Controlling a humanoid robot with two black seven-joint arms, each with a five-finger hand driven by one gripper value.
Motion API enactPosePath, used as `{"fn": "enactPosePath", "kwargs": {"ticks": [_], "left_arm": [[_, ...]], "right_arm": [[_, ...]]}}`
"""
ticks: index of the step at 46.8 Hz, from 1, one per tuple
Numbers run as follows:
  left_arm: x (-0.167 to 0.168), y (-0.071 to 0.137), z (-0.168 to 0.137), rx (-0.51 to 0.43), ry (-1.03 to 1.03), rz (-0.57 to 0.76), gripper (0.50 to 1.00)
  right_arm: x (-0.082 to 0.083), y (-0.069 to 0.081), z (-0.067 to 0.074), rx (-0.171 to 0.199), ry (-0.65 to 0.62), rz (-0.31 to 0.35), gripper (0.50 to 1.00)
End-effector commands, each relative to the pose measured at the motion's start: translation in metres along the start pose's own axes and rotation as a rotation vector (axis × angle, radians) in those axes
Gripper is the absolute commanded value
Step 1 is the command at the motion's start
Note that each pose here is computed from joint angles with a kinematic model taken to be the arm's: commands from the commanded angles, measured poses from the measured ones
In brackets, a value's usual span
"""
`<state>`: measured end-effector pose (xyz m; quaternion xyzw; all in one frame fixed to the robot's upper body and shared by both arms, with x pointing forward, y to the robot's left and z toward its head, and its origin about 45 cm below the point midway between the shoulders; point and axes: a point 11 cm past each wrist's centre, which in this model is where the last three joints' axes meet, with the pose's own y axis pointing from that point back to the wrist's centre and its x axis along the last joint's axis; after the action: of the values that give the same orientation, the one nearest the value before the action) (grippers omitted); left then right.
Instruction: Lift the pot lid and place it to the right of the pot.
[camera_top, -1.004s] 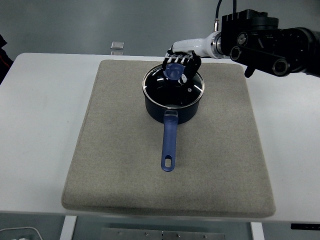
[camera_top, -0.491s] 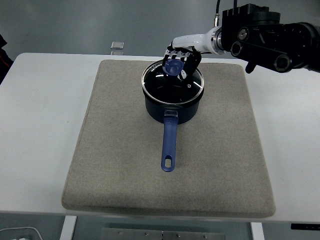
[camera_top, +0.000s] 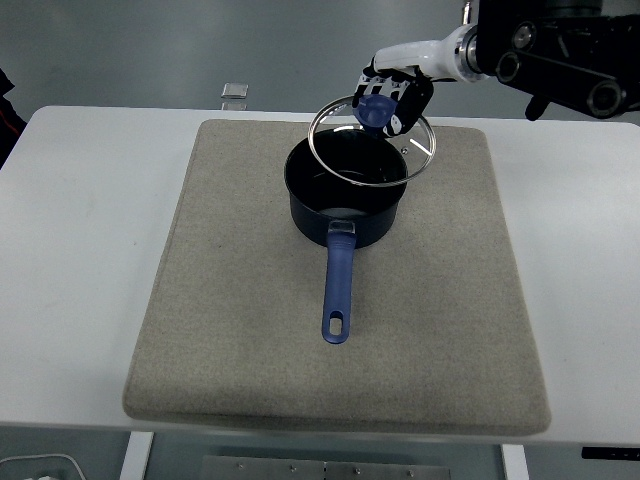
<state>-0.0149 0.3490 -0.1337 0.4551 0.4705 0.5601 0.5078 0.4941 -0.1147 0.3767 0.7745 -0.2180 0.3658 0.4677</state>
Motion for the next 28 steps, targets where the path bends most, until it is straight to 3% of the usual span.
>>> {"fn": "enactPosePath", "kwargs": {"ticks": [1, 14, 28], "left_arm": [[0.0, 0.0, 0.0, 0.0, 0.0, 0.0, 1.0], [0.0, 0.0, 0.0, 0.0, 0.0, 0.0, 1.0], [0.0, 0.0, 0.0, -0.001, 0.0, 0.0, 1.0]], "right_arm": [[0.005, 0.007, 0.013, -0.02, -0.015, 0.006, 0.509], [0.008, 0.023, 0.054, -0.087, -0.064, 0.021, 0.509], [-0.013, 0.025, 0.093, -0.143, -0.107, 0.006, 0.509]]}}
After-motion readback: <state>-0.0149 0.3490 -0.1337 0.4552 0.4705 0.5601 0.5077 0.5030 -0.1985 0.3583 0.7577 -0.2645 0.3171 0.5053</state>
